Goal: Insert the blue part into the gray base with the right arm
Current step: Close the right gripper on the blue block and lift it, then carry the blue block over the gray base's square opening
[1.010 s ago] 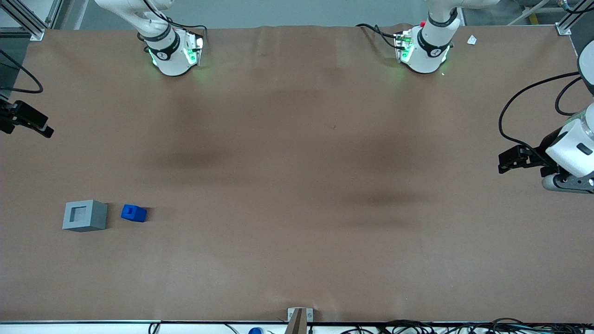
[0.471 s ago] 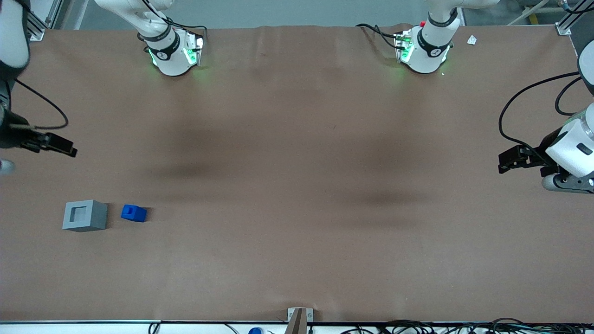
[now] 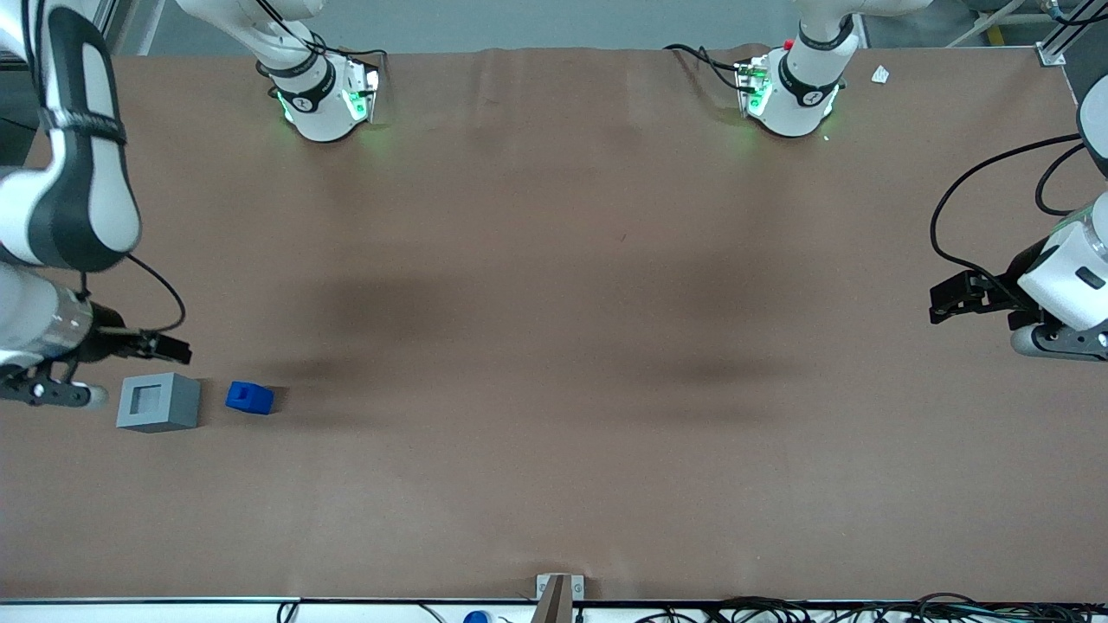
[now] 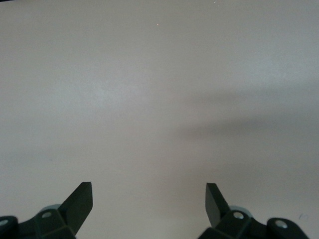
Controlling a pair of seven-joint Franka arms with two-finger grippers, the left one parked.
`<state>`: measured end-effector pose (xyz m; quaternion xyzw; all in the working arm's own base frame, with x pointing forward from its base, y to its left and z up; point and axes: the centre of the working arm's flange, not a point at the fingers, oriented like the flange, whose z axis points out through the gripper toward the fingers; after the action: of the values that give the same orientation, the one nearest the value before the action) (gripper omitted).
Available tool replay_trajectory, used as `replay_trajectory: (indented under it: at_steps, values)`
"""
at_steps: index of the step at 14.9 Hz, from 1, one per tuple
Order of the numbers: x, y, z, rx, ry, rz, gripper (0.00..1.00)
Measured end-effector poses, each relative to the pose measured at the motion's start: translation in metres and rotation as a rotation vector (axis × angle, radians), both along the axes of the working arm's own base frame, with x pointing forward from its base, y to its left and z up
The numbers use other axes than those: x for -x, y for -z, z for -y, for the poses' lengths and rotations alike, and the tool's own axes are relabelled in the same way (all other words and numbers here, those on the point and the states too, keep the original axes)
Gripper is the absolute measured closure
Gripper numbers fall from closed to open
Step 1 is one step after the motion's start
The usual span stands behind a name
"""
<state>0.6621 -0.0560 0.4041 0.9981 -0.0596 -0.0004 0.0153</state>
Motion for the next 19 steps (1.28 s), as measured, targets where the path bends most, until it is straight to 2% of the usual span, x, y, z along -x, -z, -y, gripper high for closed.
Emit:
replay_trajectory:
  at_steps: [2,6,8,11,15,17,18,19]
  values:
    - [-0.008,0.04,0.0,0.006,-0.003,0.024,0.0]
    - [-0.011,0.104,-0.001,0.011,-0.008,0.016,0.0]
    - [-0.013,0.123,-0.002,0.002,-0.001,0.013,0.0]
    - [-0.013,0.149,-0.004,-0.038,0.032,0.0,0.0]
    - [-0.013,0.166,-0.005,-0.041,0.036,-0.003,0.0]
    - [-0.013,0.173,-0.004,-0.04,0.036,-0.001,0.04]
    - [-0.013,0.175,-0.005,-0.04,0.035,-0.002,0.08]
    - [-0.013,0.177,-0.005,-0.04,0.035,-0.004,0.22]
